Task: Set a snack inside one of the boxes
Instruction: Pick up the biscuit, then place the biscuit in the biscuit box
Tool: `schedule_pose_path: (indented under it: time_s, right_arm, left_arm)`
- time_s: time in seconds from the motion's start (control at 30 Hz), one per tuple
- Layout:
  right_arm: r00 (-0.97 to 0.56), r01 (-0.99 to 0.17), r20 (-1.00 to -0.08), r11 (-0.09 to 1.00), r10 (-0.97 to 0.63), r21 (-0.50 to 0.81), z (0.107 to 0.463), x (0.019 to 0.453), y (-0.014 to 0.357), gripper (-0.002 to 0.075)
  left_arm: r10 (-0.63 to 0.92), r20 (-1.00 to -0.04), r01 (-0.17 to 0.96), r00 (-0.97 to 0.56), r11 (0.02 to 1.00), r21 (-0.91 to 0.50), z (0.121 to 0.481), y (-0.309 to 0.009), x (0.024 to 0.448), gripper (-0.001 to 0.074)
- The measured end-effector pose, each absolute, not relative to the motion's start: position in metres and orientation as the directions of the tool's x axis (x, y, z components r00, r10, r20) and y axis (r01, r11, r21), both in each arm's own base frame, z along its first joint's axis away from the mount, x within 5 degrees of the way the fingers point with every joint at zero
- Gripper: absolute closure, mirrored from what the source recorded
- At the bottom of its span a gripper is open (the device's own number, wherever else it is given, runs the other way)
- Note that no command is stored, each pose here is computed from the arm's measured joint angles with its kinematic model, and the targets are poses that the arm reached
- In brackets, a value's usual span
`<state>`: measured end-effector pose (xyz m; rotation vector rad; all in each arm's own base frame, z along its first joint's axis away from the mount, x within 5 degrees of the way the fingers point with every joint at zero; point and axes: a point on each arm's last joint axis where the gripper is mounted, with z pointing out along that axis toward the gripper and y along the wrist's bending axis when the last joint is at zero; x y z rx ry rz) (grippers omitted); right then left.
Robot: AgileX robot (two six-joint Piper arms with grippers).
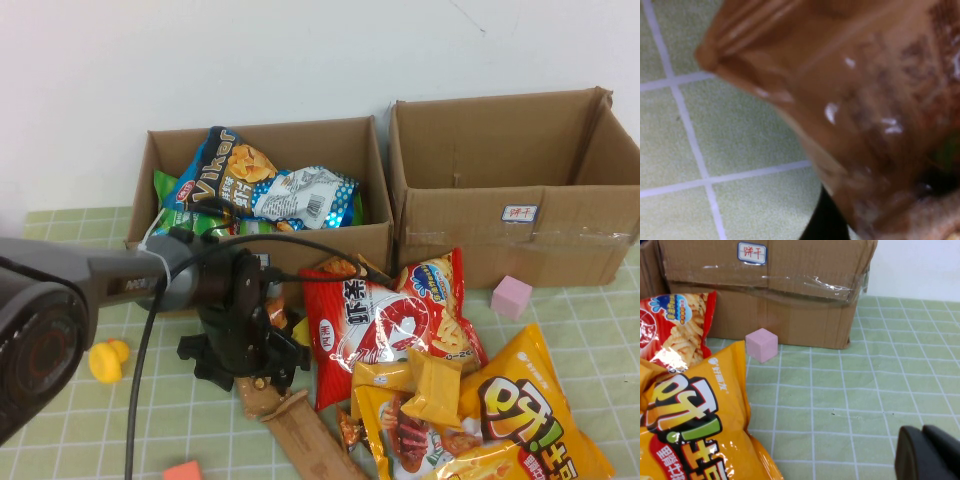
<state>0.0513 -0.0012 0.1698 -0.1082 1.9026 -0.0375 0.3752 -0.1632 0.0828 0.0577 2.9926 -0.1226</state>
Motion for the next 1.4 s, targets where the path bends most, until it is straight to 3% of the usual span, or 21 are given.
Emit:
schedule_pose_path:
  time_s: [0.13, 0.27, 0.5, 0.53, 0.63, 0.83, 1.0, 1.13, 1.27, 1.3, 1.4]
  right_arm:
    - [-0.325, -0.057, -0.941, 0.995, -0.094, -0.08, 0.17, 0.051, -0.001, 0.0728]
    - [-0.325, -0.057, -0.941, 0.995, -0.094, -0.08, 0.17, 0.051, -0.001, 0.0728]
    - [-0.325, -0.057, -0.941, 0.995, -0.094, -0.08, 0.17, 0.051, -0.001, 0.0728]
    - [-0.325, -0.057, -0.941, 0.995, -0.094, -0.08, 0.17, 0.051, -0.001, 0.0728]
    - [-0.325, -0.057, -0.941, 0.995, -0.094, -0.08, 0.17, 0.051, -0.001, 0.0728]
    - [-0.325, -0.057, -0.941, 0.995, -0.094, -0.08, 0.17, 0.051, -0.001, 0.0728]
    - [-0.325, -0.057, -0.941, 0.995, -0.094, -0.08, 0.17, 0.051, -0.001, 0.0728]
    - [-0.325, -0.057, -0.941, 0.995, -0.094, -0.08, 0.17, 0.051, -0.001, 0.0728]
    - [-0.325, -0.057, -0.941, 0.995, -0.094, -0.08, 0.17, 0.051, -0.001, 0.0728]
    - [-0.325, -0.057, -0.941, 0.995, -0.094, -0.08, 0.17, 0.051, -0.001, 0.0728]
    - [-0.325, -0.057, -0.941, 0.995, -0.094, -0.08, 0.17, 0.051, -0.001, 0.0728]
  left_arm:
    - [0.042, -0.146, 0.054, -0.988, 0.996, -0.077, 0.083, -0.163, 0.375, 0.0214]
    - [0.056, -0.138, 0.066, -0.989, 0.995, -0.072, 0.082, -0.163, 0.375, 0.0348]
    - [0.186, -0.101, 0.193, -0.977, 0.978, -0.072, 0.085, -0.164, 0.371, 0.0388]
    - [0.216, -0.082, 0.221, -0.973, 0.973, -0.066, 0.087, -0.163, 0.368, 0.0417]
    - [0.303, -0.038, 0.305, -0.952, 0.951, -0.058, 0.097, -0.161, 0.362, 0.0603]
    - [0.408, -0.061, 0.412, -0.911, 0.909, -0.058, 0.146, -0.157, 0.352, 0.0606]
    - [0.43, -0.181, 0.447, -0.884, 0.892, -0.065, 0.196, -0.155, 0.344, 0.0606]
    - [0.43, -0.356, 0.487, -0.83, 0.87, -0.084, 0.245, -0.16, 0.333, 0.0606]
    - [0.452, -0.55, 0.571, -0.702, 0.819, -0.055, 0.281, -0.184, 0.321, 0.0606]
    - [0.448, -0.647, 0.61, -0.617, 0.791, -0.034, 0.294, -0.202, 0.318, 0.0606]
    - [0.407, -0.766, 0.641, -0.498, 0.768, -0.008, 0.305, -0.226, 0.319, 0.0606]
